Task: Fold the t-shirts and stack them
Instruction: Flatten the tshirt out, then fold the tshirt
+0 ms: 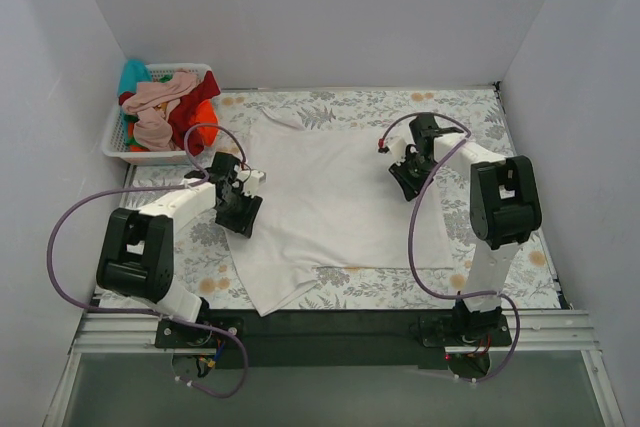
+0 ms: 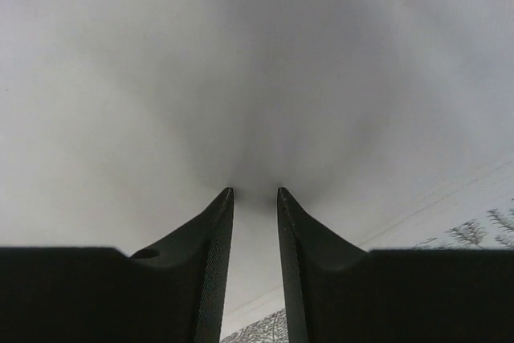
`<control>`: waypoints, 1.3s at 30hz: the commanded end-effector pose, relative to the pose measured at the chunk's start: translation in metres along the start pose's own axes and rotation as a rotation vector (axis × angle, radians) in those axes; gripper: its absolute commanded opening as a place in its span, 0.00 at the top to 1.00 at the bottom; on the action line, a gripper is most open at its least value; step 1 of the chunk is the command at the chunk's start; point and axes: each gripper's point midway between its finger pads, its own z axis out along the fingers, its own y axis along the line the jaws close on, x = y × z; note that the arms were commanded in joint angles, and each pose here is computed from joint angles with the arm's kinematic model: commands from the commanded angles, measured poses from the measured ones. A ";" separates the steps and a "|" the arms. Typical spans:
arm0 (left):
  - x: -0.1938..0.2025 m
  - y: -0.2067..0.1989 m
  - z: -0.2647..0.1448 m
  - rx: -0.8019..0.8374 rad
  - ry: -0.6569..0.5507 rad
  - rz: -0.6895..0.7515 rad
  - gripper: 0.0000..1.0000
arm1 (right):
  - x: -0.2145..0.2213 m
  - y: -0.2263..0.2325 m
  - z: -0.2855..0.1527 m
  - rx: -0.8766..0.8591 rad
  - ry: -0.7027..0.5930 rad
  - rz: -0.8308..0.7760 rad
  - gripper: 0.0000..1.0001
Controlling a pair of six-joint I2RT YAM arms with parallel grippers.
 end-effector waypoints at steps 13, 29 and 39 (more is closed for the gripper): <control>-0.212 -0.001 -0.100 0.059 -0.457 0.081 0.41 | -0.104 -0.053 -0.111 0.079 -0.366 0.068 0.50; -0.366 0.122 -0.022 -0.119 -0.682 -0.230 0.56 | -0.101 -0.168 -0.056 0.168 -0.334 0.249 0.52; -0.365 0.144 0.013 -0.169 -0.677 -0.268 0.54 | -0.107 -0.180 -0.027 0.152 -0.350 0.305 0.51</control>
